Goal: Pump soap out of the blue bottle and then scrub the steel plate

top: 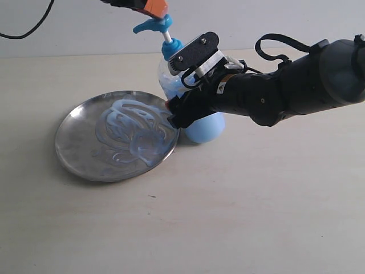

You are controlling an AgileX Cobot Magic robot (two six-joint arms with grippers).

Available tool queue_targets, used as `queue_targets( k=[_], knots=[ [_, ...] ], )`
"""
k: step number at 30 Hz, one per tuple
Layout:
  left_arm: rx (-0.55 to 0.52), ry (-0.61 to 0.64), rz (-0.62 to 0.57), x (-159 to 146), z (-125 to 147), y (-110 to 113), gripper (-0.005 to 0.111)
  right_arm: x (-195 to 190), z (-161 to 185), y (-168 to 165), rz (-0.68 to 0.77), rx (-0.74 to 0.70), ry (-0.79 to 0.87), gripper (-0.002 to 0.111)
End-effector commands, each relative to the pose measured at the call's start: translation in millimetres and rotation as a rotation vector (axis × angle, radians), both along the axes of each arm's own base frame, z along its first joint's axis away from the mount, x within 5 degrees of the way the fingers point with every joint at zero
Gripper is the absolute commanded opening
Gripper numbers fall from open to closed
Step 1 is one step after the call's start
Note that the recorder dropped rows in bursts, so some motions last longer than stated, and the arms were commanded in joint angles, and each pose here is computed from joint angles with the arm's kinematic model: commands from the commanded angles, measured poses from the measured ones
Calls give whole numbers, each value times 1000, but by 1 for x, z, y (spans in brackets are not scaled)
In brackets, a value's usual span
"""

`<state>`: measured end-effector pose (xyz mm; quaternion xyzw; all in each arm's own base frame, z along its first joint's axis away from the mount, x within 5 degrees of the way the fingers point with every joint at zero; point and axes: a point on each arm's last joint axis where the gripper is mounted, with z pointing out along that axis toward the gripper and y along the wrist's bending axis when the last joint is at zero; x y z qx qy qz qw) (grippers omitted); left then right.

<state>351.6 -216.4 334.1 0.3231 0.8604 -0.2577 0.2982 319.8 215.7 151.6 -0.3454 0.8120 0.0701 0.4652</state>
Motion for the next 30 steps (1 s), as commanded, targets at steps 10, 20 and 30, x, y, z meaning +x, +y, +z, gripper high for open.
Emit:
queue_targets(
  k=[10, 20, 30],
  knots=[
    [57, 96, -55, -6, -12, 0, 0, 3, 9, 3, 12, 15, -64, 0],
    [80, 149, -60, 0, -30, -4, 0, 3, 9, 3, 14, 12, -63, 0],
    [81, 165, -56, 0, -31, -4, 0, 3, 9, 3, 14, 12, -66, 0]
  ],
)
